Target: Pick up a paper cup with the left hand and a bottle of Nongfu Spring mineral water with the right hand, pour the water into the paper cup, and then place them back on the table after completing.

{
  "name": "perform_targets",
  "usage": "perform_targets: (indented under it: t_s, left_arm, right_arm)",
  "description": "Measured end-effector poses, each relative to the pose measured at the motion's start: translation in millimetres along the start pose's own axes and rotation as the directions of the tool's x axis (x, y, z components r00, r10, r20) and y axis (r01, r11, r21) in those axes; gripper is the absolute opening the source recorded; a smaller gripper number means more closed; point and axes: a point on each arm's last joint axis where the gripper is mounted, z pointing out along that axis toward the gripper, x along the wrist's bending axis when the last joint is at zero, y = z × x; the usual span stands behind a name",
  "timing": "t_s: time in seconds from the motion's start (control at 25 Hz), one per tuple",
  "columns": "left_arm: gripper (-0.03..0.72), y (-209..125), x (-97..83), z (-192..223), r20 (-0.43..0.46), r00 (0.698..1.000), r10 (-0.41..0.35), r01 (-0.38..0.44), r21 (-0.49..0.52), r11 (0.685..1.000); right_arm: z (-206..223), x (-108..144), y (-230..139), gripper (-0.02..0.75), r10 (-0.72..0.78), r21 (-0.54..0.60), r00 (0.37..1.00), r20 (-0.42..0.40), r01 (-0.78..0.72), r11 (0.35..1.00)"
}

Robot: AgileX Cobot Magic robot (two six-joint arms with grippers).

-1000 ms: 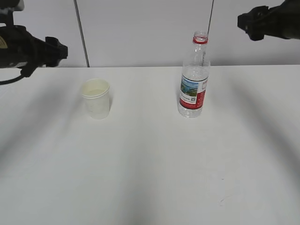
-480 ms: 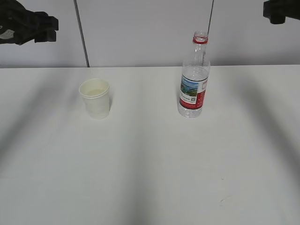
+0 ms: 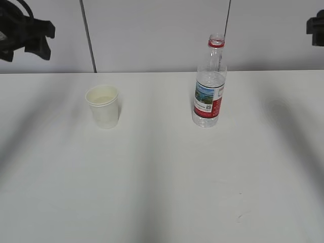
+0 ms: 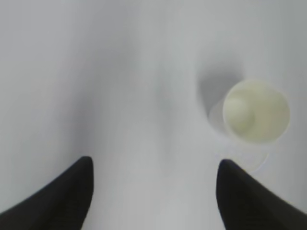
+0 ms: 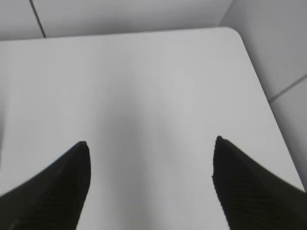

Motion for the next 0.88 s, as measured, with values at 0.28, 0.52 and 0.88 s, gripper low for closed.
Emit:
perform_targets:
  t_s: [0.28,0.52,0.88]
  left_arm:
    - [0.455,-28,4.6,-5,-0.039,0.998,0.042,-0.027,0.309,0.951]
    - [0.446,-38,7.5,-9,-0.052,0.995,0.084,-0.054,0.426,0.903]
    - [0.438,-37,6.3,-21,-0.02,0.996,0.087,-0.072,0.407,0.911]
  right_arm:
    - [-33,-10,-19,0.587,0.022,0.234,1.0,0.007,-0.024,0.972]
    - [-54,-8,-38,0.587,-0.012,0.447,0.997,-0.082,0.048,0.893]
    - [-60,0,-47,0.586,-0.029,0.534,0.979,-0.204,0.136,0.834]
